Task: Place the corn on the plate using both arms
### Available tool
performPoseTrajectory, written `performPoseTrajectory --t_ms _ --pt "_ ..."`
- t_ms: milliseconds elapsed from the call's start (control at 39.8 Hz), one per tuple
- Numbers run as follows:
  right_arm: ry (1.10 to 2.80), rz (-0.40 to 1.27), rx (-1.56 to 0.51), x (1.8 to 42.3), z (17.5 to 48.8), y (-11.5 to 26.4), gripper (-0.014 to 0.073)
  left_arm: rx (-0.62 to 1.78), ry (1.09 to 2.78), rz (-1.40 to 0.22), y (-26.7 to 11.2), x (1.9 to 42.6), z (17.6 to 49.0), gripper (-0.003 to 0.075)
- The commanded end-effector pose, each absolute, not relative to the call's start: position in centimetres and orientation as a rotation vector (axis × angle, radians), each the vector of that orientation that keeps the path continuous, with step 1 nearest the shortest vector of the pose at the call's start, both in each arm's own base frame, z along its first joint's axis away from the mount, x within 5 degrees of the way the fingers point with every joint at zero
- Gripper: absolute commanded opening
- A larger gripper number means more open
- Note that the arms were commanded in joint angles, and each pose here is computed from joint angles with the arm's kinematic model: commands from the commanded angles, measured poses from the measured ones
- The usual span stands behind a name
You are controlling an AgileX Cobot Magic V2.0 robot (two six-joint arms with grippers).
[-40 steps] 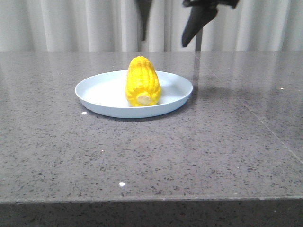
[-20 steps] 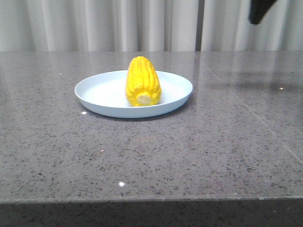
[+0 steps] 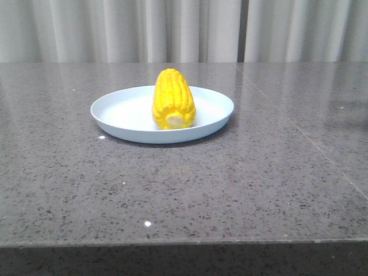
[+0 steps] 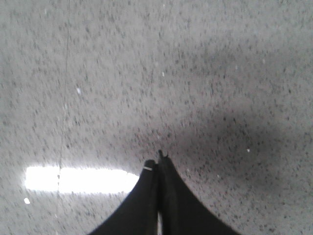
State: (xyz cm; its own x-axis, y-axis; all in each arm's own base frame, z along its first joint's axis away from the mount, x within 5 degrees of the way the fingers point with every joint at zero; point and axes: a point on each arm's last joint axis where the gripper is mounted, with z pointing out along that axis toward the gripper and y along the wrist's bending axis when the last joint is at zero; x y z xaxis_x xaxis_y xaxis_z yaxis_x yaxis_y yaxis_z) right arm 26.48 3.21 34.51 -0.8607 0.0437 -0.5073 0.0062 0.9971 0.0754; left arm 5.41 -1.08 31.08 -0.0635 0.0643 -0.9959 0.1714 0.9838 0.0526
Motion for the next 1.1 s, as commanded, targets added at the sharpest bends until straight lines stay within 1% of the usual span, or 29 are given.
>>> performPoseTrajectory --t_ms 0,226,552,703,829,1080 --pt "2.463 0.101 -0.016 24.4 35.6 3.0 -0.0063 0.154 1.543 -0.095 -1.0 5.3 32.6 -0.0020" --pt "2.212 0.129 -0.014 18.8 34.4 2.3 -0.0063 0.154 1.543 -0.095 -1.0 5.3 32.6 -0.0020" --pt "1.921 0.137 -0.025 10.8 30.2 1.3 -0.0069 0.153 1.543 -0.097 -1.0 5.3 32.6 -0.0020" --pt "1.769 0.149 -0.023 7.7 29.4 0.9 -0.0069 0.153 1.543 -0.097 -1.0 5.3 32.6 -0.0020" --pt "1.670 0.156 -0.021 6.0 29.6 0.7 -0.0069 0.153 1.543 -0.097 -1.0 5.3 32.6 -0.0020" --pt "1.654 0.157 -0.021 5.5 29.7 0.6 -0.0069 0.153 1.543 -0.097 -1.0 5.3 32.6 -0.0020"
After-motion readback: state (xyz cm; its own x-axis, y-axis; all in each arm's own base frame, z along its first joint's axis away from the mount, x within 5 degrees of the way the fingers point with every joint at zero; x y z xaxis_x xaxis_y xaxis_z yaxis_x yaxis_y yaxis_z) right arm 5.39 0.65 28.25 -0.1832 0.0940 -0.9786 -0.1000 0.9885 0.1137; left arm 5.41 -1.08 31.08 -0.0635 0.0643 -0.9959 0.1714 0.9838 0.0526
